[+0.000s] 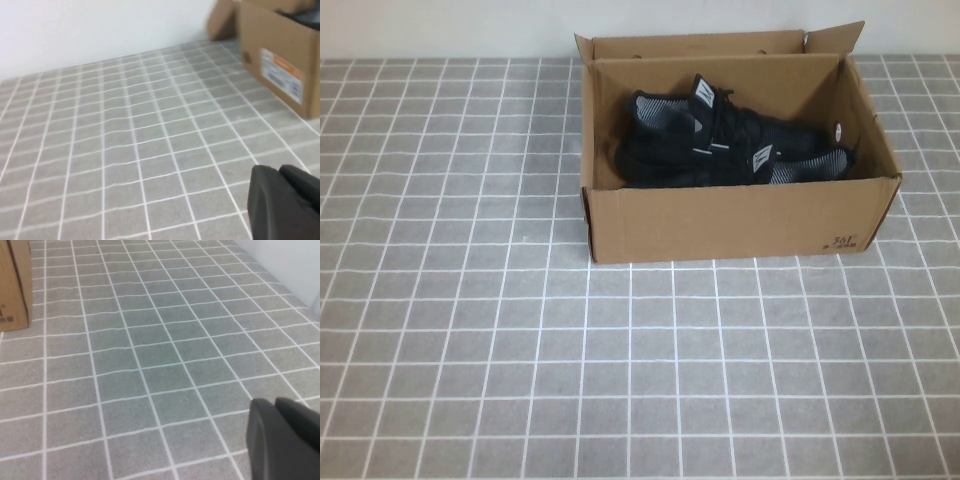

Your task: Put shoes into padded shoe box

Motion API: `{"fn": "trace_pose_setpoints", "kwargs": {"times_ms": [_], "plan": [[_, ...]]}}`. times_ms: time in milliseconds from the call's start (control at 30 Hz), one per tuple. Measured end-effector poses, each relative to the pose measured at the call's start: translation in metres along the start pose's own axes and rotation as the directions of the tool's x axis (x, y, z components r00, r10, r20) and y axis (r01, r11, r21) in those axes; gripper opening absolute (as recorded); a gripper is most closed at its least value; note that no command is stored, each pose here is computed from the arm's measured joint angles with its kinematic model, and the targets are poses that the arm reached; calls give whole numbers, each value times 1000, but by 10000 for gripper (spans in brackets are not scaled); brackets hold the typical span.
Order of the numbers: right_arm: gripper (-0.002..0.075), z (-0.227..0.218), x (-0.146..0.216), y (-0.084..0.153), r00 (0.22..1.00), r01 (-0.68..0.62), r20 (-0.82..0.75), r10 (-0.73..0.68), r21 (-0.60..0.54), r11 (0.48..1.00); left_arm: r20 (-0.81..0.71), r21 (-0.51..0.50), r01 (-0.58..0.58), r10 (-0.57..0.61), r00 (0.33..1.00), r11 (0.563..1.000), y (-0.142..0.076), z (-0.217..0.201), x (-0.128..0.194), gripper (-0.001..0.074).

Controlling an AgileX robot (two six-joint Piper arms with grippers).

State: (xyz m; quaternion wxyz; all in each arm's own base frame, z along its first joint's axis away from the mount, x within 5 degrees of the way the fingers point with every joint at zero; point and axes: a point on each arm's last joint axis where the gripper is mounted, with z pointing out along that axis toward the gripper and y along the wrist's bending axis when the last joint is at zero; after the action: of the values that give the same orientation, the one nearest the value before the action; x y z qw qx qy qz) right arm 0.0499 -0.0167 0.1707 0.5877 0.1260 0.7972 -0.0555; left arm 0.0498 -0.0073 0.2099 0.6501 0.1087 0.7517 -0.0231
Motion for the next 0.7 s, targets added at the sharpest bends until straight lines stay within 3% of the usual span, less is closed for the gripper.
{"fn": "trace_pose_setpoints", "kwargs": {"times_ms": [133,433,633,700], "plan": [[-8,0,0,0,1000,0,0,0,0,1000,7,-23,117,-117,993,993,-1,2,4,-4],[-8,0,0,0,1000,0,0,0,0,1000,-44,-152,152,-160,986,977,4,8,29,-4],[-8,0,0,0,1000,0,0,0,0,1000,21,-267,-110,120,993,957,12,7,19,-4],[-8,0,0,0,1000,0,0,0,0,1000,41,-270,-132,148,988,954,12,7,16,-4]]}}
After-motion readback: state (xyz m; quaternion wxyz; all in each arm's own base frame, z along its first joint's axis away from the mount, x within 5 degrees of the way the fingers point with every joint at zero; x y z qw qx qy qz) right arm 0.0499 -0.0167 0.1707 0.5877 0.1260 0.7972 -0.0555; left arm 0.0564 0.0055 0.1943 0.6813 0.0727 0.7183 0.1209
